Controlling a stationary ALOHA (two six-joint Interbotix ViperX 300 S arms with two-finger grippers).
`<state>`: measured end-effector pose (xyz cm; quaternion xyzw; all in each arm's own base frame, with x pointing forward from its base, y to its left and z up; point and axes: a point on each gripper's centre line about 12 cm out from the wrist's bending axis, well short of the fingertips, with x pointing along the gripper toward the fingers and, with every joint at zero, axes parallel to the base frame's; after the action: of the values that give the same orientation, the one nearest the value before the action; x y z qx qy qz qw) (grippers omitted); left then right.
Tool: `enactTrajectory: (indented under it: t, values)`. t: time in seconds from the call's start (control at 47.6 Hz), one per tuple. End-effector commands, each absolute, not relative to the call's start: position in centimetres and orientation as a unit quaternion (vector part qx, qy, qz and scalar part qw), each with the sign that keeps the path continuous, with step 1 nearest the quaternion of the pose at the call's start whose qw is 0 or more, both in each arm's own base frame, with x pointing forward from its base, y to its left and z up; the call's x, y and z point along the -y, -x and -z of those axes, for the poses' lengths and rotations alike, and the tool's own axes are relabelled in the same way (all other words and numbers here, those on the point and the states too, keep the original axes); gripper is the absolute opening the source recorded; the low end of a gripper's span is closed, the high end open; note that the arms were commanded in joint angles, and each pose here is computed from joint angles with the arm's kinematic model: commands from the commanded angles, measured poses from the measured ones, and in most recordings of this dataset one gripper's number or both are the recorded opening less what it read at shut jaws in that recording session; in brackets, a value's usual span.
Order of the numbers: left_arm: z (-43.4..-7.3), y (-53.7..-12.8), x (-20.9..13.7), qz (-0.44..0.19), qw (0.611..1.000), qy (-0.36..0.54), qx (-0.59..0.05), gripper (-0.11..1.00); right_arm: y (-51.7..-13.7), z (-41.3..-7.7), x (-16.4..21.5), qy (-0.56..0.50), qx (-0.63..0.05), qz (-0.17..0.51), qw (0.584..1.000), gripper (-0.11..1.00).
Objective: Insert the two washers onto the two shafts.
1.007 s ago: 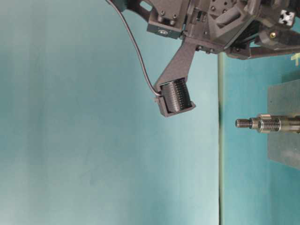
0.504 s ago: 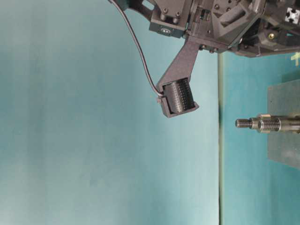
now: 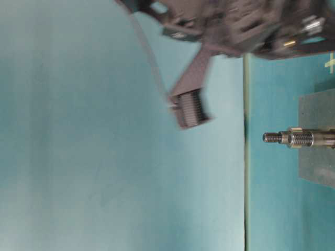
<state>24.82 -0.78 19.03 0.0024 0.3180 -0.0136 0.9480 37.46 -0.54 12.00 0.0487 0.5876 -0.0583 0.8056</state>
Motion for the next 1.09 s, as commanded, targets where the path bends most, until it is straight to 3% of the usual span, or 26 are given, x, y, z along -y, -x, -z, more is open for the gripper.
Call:
enactTrajectory:
  t: [0.0,0.378,1.07]
  values:
    - [-19.9,-25.3,0.8,0.014,0.953,-0.003,-0.303,0.00,-38.4,-15.2,0.2,-0.052,-0.558,0.056,0.826,0.33]
    - [-19.9,-25.3,0.8,0.014,0.953,-0.003,-0.302,0.00,-42.1,-19.4,-0.4,-0.043,-0.510,0.043,0.858,0.33]
    - [-19.8,-25.4,0.8,0.014,0.953,-0.003,-0.301,0.00,-44.6,-19.4,-1.3,-0.020,-0.512,0.024,0.858,0.33]
